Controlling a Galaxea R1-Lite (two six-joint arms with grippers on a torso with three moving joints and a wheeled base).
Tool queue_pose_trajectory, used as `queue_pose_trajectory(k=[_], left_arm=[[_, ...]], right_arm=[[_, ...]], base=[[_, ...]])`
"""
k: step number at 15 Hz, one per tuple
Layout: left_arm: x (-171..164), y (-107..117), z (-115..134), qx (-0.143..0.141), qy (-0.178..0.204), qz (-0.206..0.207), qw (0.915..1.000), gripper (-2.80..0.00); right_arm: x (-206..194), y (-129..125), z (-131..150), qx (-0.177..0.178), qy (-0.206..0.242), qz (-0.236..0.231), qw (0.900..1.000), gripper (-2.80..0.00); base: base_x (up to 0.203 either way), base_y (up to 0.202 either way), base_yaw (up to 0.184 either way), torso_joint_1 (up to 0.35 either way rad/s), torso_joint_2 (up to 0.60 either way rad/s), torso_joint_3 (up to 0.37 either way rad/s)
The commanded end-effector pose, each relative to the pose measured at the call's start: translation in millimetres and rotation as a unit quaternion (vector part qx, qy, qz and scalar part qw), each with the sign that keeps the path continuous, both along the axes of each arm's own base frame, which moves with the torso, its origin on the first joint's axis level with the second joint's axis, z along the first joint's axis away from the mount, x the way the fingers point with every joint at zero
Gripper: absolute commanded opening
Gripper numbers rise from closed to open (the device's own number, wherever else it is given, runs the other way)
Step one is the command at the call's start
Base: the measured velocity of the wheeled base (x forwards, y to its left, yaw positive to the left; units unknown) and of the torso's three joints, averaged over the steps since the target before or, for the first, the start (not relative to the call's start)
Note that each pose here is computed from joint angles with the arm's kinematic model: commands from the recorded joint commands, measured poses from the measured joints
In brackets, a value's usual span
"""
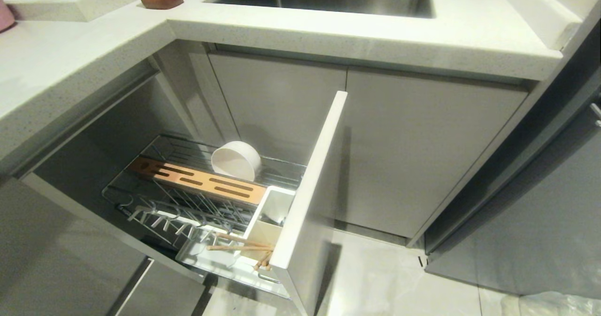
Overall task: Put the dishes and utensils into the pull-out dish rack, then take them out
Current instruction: Pick up the plate and place it in the cupboard
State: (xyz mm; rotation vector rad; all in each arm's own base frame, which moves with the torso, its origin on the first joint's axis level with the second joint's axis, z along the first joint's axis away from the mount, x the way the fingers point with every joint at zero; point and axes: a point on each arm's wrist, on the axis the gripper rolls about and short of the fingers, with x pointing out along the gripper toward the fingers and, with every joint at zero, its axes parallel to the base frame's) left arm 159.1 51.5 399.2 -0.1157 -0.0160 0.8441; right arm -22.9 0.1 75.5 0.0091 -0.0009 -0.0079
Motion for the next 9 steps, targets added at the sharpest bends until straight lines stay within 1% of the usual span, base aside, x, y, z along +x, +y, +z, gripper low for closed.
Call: queue_pose_trajectory(k=[1, 2, 5, 7, 9], left_arm=[[23, 4, 0, -0.057, 0.0, -0.025, 0.998, 0.0], [29, 5, -1, -0.085, -0.004, -0.031, 0.9959, 0.0], [41, 5, -3, -0.113, -0.008, -0.032, 0.993, 0.0], [46, 6, -6, -0.13, 0.006, -0.03, 0.9911, 0.0], [58, 8, -10, -0.144, 0.006, -0.028, 0.9891, 0.0]], right_arm=[[0, 0, 0, 0.0, 0.0, 0.0, 1.0, -2.8], [0, 0, 0, 0.0, 0.0, 0.0, 1.0, -2.8], [0, 0, 0, 0.0, 0.0, 0.0, 1.0, -2.8], [0, 0, 0, 0.0, 0.0, 0.0, 1.0, -2.8], [0, 0, 0, 0.0, 0.0, 0.0, 1.0, -2.8]], base=[[0.0, 0.0, 0.0, 0.0, 0.0, 0.0], [0.0, 0.0, 0.0, 0.0, 0.0, 0.0], [0.0, 0.0, 0.0, 0.0, 0.0, 0.0], [0.0, 0.0, 0.0, 0.0, 0.0, 0.0], [0.0, 0.0, 0.0, 0.0, 0.0, 0.0]])
